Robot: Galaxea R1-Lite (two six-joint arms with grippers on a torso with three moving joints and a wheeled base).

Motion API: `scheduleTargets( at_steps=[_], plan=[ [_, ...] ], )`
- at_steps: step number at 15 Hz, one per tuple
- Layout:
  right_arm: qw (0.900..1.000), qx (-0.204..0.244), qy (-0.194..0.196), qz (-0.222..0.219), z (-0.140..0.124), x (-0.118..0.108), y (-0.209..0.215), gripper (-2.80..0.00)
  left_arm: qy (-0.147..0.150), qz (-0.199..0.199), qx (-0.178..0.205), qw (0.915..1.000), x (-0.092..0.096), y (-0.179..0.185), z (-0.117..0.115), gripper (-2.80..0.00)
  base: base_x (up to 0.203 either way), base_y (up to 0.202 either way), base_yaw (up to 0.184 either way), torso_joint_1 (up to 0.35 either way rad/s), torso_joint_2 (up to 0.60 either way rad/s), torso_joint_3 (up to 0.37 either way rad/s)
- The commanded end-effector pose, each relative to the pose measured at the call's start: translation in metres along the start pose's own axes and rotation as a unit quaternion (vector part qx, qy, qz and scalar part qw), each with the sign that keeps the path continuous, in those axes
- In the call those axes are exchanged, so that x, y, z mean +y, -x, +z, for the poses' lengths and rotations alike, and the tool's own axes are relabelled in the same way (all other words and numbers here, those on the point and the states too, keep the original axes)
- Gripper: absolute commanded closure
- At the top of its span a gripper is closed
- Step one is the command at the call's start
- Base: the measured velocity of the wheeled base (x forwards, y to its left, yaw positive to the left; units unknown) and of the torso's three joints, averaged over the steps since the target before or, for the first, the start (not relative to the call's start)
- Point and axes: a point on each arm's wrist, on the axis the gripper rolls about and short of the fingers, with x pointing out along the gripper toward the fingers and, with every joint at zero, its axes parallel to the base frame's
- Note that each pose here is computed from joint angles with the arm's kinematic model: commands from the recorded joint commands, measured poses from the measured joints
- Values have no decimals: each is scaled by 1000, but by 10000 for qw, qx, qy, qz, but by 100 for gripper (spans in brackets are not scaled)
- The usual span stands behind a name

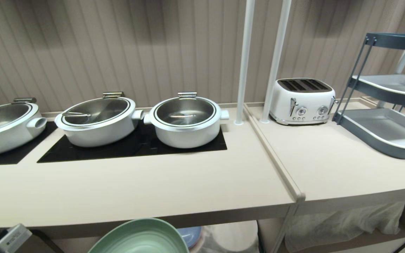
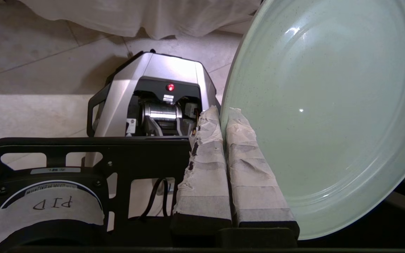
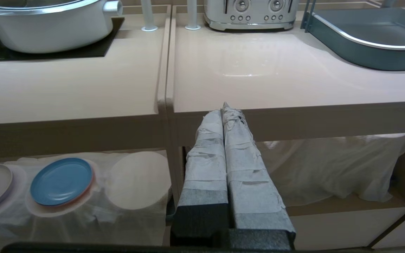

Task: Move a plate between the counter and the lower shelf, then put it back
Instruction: Put the plate in the cupboard

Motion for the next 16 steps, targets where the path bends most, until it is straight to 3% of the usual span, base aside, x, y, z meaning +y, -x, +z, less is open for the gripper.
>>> scheduleTargets(
  at_steps=[1,6,16],
  plan=[
    [10000,-1,7,2,0,0,0,0,1,-9,23,10000,0,0,-1,0,0,-194,4,-2,3,2],
    [10000,-1,7,-3,0,0,0,0,-294,-125,223,9992,3,4,-10,0,0,-196,1,2,3,1],
    [10000,-1,7,-3,0,0,0,0,-305,-133,248,9991,4,4,-11,0,0,-182,-1,1,3,1]
  ],
)
